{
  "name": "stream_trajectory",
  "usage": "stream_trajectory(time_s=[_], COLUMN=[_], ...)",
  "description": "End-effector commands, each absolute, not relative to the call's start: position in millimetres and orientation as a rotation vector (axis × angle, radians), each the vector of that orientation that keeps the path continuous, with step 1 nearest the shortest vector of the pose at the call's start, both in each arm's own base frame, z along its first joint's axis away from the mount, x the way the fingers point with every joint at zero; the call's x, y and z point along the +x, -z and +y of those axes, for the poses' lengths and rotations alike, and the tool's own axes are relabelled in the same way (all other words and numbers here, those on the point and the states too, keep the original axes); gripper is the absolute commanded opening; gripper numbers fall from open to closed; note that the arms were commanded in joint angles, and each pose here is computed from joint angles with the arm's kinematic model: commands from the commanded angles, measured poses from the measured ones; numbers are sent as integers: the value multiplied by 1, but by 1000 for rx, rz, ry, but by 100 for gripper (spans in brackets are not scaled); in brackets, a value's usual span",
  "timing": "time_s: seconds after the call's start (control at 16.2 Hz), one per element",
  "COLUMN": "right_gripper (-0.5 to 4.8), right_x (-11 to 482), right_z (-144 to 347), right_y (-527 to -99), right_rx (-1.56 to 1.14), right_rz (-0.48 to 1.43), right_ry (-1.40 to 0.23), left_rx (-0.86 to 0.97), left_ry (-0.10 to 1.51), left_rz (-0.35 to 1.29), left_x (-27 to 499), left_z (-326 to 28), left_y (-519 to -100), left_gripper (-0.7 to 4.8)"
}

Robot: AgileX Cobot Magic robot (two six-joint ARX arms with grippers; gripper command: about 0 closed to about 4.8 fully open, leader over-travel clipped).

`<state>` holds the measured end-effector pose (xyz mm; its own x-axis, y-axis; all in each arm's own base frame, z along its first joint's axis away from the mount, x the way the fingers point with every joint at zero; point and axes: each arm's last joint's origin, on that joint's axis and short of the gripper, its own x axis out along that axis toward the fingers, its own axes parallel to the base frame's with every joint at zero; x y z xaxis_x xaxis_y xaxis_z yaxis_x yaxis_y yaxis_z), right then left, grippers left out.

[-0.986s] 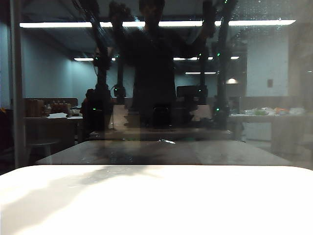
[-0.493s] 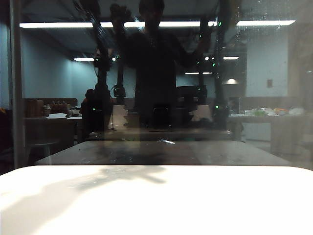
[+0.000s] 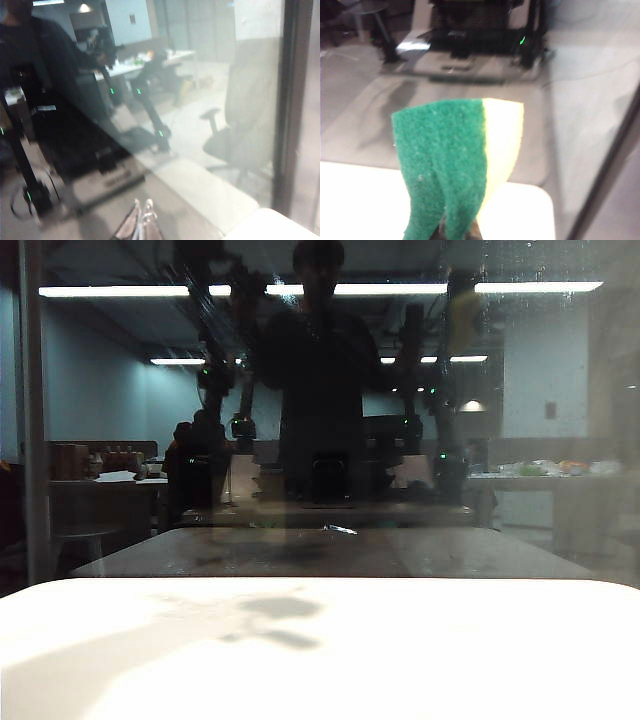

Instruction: Reach upward to find where there is water on the glass, pick up the sponge from the table, dry the water, and finally place the sponge back on the table.

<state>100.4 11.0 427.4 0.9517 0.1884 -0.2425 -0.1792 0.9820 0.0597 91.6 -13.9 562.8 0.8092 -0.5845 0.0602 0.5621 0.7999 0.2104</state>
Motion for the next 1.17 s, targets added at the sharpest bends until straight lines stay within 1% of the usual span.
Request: stream_trajectory(time_s=[0.06, 0.18, 0.31, 0.55, 0.74, 0.99, 1.17], right_gripper=[-6, -6, -6, -6, -6, -6, -6], right_x=[105, 113, 122, 137, 142, 148, 162], right_z=[12, 14, 15, 22, 44, 83, 113], right_y=[-408, -388, -367, -324, -284, -249, -230], right_rx=[112, 129, 153, 229, 229, 207, 164], right_rz=[232, 274, 329, 409, 480, 516, 576], right_ry=[-202, -243, -251, -331, -436, -546, -564], left_rx=[181, 176, 172, 174, 173, 170, 163], left_ry=[616, 617, 619, 618, 617, 618, 619], left_rz=[-100, -87, -75, -81, -78, -70, -52], left_x=[78, 69, 62, 48, 41, 37, 35], left_z=[-14, -15, -15, -16, -16, -16, -16], left_y=[-541, -526, -514, -503, -495, -483, -467], left_gripper=[-6, -6, -6, -6, -6, -6, -6])
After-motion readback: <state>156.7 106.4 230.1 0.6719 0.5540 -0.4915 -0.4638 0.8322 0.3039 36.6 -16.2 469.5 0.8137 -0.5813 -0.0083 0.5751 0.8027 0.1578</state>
